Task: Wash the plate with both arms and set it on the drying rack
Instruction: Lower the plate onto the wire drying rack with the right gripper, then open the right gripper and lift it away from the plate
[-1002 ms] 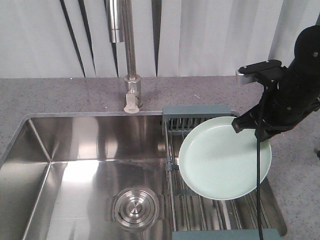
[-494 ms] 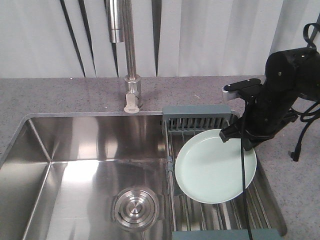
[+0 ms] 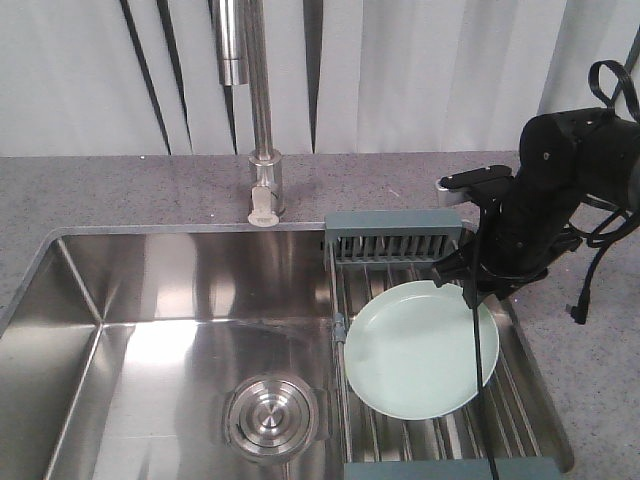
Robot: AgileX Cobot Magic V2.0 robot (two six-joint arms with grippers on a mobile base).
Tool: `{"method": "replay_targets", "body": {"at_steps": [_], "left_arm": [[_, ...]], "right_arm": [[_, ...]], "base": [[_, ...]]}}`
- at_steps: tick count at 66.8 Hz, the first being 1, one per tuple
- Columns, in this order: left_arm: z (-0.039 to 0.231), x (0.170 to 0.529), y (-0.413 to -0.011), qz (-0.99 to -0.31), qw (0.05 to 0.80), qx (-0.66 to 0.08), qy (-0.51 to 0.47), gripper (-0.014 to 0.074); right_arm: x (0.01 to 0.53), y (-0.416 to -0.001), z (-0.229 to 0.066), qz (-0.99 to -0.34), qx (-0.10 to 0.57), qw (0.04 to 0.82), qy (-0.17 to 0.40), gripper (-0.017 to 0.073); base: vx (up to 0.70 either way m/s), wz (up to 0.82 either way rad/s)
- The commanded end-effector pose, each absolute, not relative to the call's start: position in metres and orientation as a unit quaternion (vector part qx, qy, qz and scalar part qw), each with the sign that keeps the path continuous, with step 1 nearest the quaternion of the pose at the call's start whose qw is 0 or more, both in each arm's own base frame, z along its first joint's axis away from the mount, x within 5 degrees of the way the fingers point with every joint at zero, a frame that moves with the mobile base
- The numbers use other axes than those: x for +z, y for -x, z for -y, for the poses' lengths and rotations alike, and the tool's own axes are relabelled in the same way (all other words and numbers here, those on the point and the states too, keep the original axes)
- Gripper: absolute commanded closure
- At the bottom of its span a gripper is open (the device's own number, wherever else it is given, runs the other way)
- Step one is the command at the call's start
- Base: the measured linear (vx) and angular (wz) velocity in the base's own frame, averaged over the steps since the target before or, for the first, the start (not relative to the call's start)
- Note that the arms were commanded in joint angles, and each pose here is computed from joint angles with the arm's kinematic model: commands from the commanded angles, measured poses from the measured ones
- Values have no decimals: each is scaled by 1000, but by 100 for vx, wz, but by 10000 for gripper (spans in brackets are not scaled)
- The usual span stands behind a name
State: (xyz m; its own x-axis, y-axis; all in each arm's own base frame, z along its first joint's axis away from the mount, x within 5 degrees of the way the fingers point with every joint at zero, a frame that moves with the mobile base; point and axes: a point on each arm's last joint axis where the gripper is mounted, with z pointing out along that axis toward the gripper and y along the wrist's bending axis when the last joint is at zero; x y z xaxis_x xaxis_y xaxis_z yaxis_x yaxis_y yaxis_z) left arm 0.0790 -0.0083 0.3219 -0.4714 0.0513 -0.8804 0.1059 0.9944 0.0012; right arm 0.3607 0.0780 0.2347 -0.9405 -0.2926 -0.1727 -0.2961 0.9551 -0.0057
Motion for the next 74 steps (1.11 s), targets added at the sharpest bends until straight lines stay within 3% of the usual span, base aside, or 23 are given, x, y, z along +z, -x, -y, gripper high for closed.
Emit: {"method": "replay_targets", "body": {"at_steps": [1,17,29,43,74], "left_arm": [[9,336,-81,-833,551,-33,-42,8],[9,336,-81,-833,551,-33,-42,8],[9,336,-81,-833,551,-33,-42,8],[9,336,-81,-833,551,-33,-42,8],[9,336,-81,-833,551,-33,-42,8]], "right_arm": [[258,-362,-76,-979,11,135,152,130],[302,-346,-73,-966,15,209,150,104],[346,-305,-66,-940,29,307,146,122],[353,-245,-58,-911,56,381,150,122],[344,-146,-38,-876,67,456,138,122]], "base": [[0,0],[0,0],[0,0],[0,0],[0,0]]}}
